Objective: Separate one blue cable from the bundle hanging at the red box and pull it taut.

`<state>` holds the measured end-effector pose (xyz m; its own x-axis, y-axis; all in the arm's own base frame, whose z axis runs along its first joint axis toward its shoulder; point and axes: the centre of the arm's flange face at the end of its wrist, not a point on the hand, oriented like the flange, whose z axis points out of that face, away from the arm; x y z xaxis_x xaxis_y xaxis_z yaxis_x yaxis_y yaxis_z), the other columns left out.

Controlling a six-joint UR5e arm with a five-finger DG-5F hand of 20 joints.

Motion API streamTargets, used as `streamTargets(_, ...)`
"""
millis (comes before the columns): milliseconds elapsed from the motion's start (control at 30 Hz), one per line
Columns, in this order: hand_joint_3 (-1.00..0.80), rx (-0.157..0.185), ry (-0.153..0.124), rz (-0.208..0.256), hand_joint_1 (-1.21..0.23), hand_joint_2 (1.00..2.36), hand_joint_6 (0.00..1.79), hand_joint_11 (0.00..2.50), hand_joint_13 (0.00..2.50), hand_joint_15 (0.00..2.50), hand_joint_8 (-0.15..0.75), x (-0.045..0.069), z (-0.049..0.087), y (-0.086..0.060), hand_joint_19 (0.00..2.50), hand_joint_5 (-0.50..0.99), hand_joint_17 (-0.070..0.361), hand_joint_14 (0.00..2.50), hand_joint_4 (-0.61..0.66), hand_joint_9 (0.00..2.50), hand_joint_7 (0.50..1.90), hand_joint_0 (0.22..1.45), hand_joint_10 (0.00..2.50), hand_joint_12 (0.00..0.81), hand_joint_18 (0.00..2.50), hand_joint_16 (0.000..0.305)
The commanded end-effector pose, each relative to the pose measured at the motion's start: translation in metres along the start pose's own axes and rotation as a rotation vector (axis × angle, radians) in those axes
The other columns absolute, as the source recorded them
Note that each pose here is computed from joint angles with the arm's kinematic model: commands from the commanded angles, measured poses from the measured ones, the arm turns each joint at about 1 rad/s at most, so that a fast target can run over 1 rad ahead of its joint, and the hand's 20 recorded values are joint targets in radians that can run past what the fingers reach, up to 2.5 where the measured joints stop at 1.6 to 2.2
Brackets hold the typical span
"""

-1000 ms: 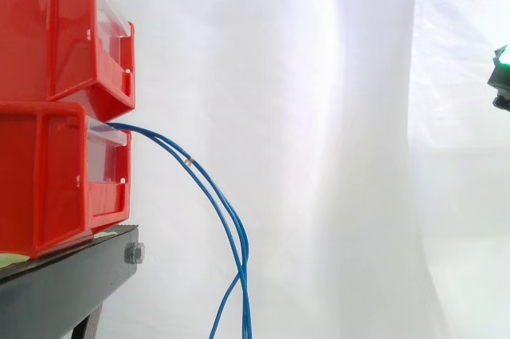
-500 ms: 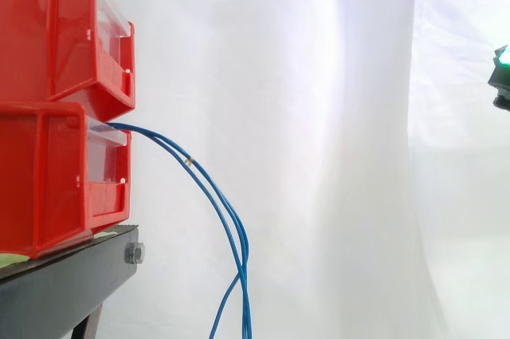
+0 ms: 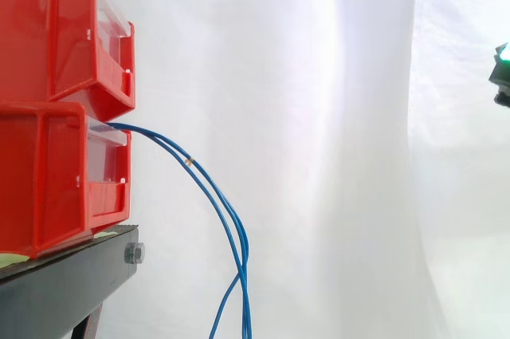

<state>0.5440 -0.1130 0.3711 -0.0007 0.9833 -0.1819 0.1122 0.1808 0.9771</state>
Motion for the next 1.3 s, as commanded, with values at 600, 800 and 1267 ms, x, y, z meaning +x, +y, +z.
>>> streamTargets(600, -0.49, 0.059, -0.078, 0.078, -0.64, 1.00, 0.50, 0.63, 0.63, 0.36, 0.344, 0.008, 0.061, -0.036, 0.43, -0.19, 0.123, 0.01, 0.28, 0.70, 1.01, 0.58, 0.01, 0.419, 0.66, 0.055)
streamTargets(800, -0.49, 0.077, -0.085, 0.075, -0.64, 1.00, 0.50, 0.64, 0.63, 0.36, 0.343, 0.013, 0.110, -0.060, 0.43, -0.19, 0.123, 0.01, 0.28, 0.70, 1.01, 0.58, 0.01, 0.419, 0.66, 0.055)
streamTargets(1267, -0.48, 0.002, -0.078, 0.088, -0.63, 1.00, 0.50, 0.63, 0.63, 0.36, 0.344, 0.022, 0.180, -0.093, 0.43, -0.19, 0.123, 0.01, 0.28, 0.70, 1.01, 0.58, 0.01, 0.418, 0.66, 0.055)
